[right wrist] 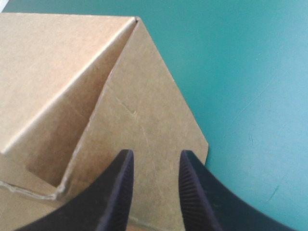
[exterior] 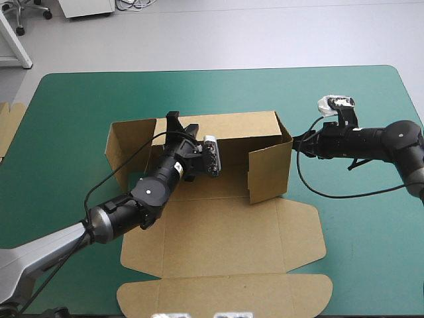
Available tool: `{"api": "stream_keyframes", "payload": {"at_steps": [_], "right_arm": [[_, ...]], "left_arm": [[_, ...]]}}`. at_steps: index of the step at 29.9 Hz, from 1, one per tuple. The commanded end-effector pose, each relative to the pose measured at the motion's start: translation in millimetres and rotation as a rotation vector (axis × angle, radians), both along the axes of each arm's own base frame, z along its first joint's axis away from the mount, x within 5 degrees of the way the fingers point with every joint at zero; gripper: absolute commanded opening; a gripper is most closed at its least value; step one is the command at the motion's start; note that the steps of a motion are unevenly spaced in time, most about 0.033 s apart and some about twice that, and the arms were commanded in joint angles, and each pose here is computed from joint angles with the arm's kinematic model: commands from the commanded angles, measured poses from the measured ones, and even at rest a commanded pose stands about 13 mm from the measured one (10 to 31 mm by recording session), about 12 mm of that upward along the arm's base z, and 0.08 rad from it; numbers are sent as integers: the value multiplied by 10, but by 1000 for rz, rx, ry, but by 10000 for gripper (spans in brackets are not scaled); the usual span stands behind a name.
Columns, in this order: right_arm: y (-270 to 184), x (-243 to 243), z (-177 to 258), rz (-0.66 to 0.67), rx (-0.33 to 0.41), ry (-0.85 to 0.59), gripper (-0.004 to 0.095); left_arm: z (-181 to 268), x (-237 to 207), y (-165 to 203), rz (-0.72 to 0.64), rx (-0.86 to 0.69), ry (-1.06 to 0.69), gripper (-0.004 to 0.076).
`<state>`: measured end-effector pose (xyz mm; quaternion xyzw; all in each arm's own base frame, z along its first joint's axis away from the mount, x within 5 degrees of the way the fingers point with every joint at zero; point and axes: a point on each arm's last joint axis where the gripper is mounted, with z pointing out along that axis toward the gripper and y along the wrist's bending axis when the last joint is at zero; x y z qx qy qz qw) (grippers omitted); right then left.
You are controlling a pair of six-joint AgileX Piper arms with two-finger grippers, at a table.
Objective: Fold the box
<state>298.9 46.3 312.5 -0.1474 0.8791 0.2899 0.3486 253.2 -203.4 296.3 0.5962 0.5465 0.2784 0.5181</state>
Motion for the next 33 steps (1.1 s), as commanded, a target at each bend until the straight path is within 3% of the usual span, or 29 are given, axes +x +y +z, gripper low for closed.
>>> {"api": "stream_keyframes", "payload": {"at_steps": [1,20,27,33], "right_arm": [[17,-83,129,-10,79,-80,297],[78,-473,155,63,100,-81,297],[10,-543,384,-1,57,-140,297],[-97,-548,601,-106,-51,-193,297]], "left_arm": [[210,-8,33,20,-30,-70,-10],[209,-9,32,18,-30,-69,-10],[210,-7,35,22,-32,-70,-10],[209,-9,32,19,-33,-68,-10]]}}
